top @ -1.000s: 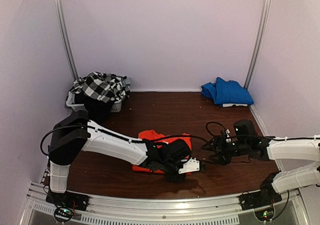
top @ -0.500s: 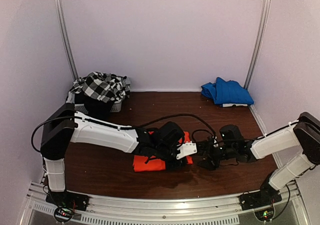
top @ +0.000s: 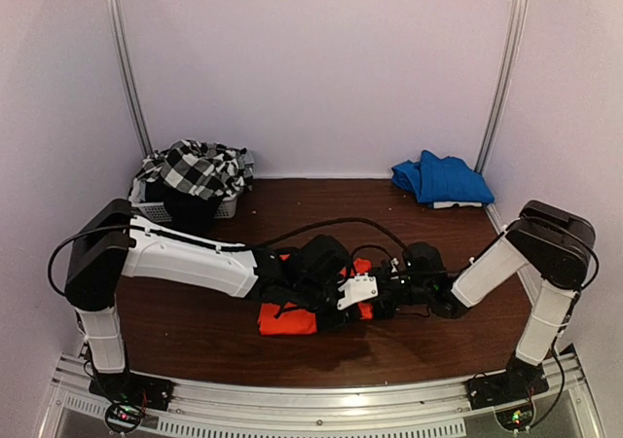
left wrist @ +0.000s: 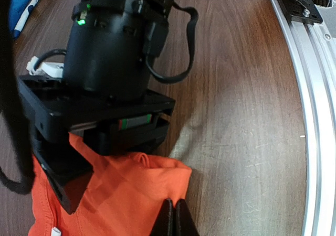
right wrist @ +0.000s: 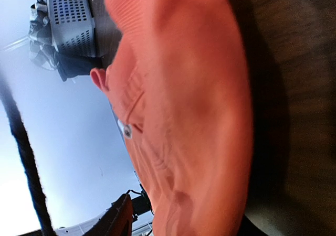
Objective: Fold and stack the mixed laundry pile
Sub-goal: Pass from the left arm to the right, then place the square-folded T-shirt at the corner of the board, then pick up the crumpled shirt from the bin.
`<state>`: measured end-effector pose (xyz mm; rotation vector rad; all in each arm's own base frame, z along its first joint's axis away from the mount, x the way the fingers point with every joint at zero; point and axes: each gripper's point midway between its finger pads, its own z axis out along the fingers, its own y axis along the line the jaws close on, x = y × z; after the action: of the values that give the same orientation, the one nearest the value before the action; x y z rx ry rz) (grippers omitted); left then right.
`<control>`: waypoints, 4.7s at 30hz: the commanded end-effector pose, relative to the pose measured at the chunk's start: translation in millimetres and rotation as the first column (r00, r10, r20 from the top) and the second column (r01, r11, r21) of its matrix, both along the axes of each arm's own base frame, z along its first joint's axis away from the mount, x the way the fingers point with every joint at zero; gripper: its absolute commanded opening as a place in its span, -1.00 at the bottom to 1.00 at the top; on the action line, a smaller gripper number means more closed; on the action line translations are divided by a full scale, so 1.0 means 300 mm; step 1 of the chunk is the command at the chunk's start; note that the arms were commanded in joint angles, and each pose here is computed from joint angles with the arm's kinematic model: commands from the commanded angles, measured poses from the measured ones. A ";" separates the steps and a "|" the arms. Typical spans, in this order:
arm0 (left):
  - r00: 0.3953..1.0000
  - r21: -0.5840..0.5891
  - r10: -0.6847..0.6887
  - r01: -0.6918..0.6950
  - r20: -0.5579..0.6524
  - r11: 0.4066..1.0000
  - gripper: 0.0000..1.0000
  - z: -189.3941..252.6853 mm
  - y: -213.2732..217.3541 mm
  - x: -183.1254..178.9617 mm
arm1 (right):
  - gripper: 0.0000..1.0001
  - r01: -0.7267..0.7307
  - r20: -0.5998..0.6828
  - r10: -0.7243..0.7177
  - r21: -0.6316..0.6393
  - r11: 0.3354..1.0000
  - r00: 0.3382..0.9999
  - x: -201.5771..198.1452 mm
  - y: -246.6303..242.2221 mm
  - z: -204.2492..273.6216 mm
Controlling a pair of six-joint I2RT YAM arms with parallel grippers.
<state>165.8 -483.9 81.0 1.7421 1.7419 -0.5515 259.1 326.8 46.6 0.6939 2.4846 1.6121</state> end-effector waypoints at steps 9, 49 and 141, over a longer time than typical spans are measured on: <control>1.000 -0.074 -0.016 0.017 0.003 0.997 -1.00 0.079 0.020 -0.028 | -0.18 0.113 0.020 -0.113 -0.004 0.994 0.993 0.134 -0.005 -0.080; 0.818 0.043 0.543 -0.546 -0.190 0.837 0.95 0.120 0.458 0.227 | -1.00 0.162 0.304 0.383 -0.919 0.360 0.872 1.087 -0.702 0.448; -0.081 -0.016 0.968 -0.996 -0.237 -0.087 0.25 0.384 1.543 1.440 | 1.00 0.184 0.610 0.343 -0.637 0.749 0.714 0.681 -0.409 0.718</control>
<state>576.5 -5.2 168.0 -0.2591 2.4833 0.0123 488.0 167.5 257.2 -0.1432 2.2518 0.4996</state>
